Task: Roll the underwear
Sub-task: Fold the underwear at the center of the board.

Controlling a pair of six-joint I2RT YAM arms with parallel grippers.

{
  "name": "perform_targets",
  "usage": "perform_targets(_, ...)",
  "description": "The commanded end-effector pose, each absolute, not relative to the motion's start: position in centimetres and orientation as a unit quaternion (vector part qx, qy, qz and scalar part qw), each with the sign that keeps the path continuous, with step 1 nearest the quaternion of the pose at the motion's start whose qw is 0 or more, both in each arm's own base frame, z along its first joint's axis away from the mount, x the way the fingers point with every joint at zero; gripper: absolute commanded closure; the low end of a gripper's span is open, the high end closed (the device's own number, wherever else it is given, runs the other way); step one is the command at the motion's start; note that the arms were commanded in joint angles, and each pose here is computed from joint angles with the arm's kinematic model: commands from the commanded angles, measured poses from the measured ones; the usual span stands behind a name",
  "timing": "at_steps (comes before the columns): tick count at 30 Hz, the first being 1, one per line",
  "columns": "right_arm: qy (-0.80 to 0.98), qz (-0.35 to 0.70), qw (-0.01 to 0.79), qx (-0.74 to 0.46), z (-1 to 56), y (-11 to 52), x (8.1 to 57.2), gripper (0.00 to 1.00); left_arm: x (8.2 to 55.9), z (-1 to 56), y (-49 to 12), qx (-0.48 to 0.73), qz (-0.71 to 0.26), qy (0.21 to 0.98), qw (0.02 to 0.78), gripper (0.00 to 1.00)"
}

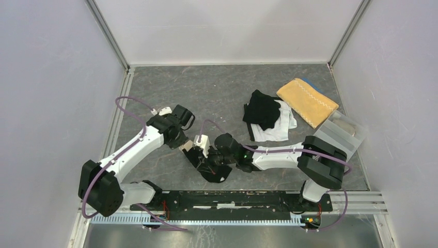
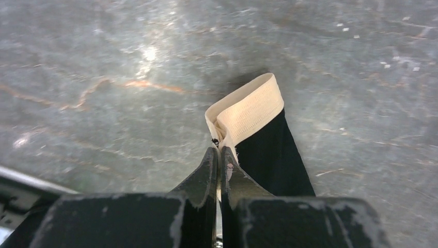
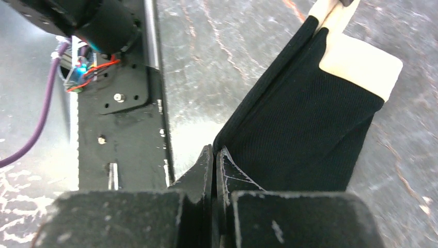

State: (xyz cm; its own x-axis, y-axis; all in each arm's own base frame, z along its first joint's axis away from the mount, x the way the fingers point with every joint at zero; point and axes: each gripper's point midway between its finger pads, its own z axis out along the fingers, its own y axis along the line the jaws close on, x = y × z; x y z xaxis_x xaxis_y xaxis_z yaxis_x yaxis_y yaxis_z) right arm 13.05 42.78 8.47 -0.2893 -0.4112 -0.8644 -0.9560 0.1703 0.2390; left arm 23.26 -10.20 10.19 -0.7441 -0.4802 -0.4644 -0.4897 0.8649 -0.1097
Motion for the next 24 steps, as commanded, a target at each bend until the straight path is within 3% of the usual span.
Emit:
perform_targets(1, 0.673, 0.445, 0.260, -0.530, 8.0, 43.2, 8.4, 1.00, 22.8, 12.0, -6.0, -0.309, 0.106, 0.906, 0.271, 0.98)
perform_targets(8, 0.662, 0.488, 0.224, -0.523, 9.1, 43.6, 5.9, 1.00, 20.1, 11.6, -4.7, -0.314, 0.147, 0.910, 0.228, 0.98)
perform_targets(24, 0.697, 0.528, 0.205, -0.439, 8.2, 41.8, 9.0, 1.00, 23.9, 12.0, -6.0, -0.308, 0.199, 0.906, 0.211, 0.98)
